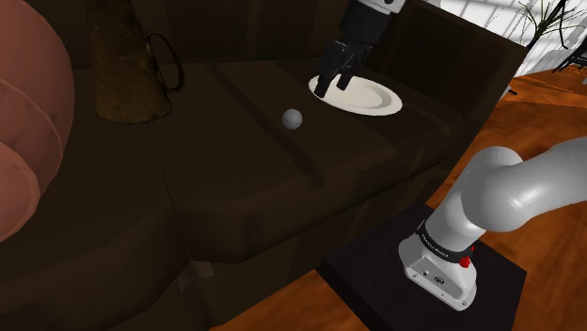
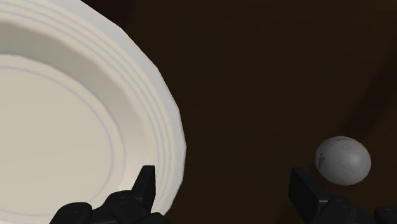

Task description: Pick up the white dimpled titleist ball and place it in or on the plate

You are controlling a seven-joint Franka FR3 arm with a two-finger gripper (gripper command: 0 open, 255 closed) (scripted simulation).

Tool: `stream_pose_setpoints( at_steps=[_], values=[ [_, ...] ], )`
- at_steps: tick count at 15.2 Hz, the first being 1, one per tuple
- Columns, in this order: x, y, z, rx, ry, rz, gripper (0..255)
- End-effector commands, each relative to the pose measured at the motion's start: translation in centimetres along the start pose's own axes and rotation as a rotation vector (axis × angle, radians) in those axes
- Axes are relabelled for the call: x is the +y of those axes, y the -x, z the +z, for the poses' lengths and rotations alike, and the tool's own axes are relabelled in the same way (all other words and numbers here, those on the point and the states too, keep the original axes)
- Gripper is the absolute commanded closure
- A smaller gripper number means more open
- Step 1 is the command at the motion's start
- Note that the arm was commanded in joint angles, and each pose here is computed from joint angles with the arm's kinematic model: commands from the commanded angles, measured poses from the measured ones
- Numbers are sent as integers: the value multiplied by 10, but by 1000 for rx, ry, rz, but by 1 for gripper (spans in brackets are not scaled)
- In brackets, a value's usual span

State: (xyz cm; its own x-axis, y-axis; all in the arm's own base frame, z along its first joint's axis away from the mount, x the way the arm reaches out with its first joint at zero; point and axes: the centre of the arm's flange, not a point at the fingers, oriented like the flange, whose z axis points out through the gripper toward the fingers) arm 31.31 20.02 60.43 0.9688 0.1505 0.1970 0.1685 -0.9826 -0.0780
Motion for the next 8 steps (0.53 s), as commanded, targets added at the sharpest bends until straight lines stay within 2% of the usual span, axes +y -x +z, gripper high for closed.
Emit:
stream_pose_setpoints(
  at_steps=[1,6,8],
  values=[
    [-23,1,0,11,-18,-18,0],
    [-82,1,-1,37,-60,-63,0],
    [-91,1,4,41,-67,-70,0]
  ],
)
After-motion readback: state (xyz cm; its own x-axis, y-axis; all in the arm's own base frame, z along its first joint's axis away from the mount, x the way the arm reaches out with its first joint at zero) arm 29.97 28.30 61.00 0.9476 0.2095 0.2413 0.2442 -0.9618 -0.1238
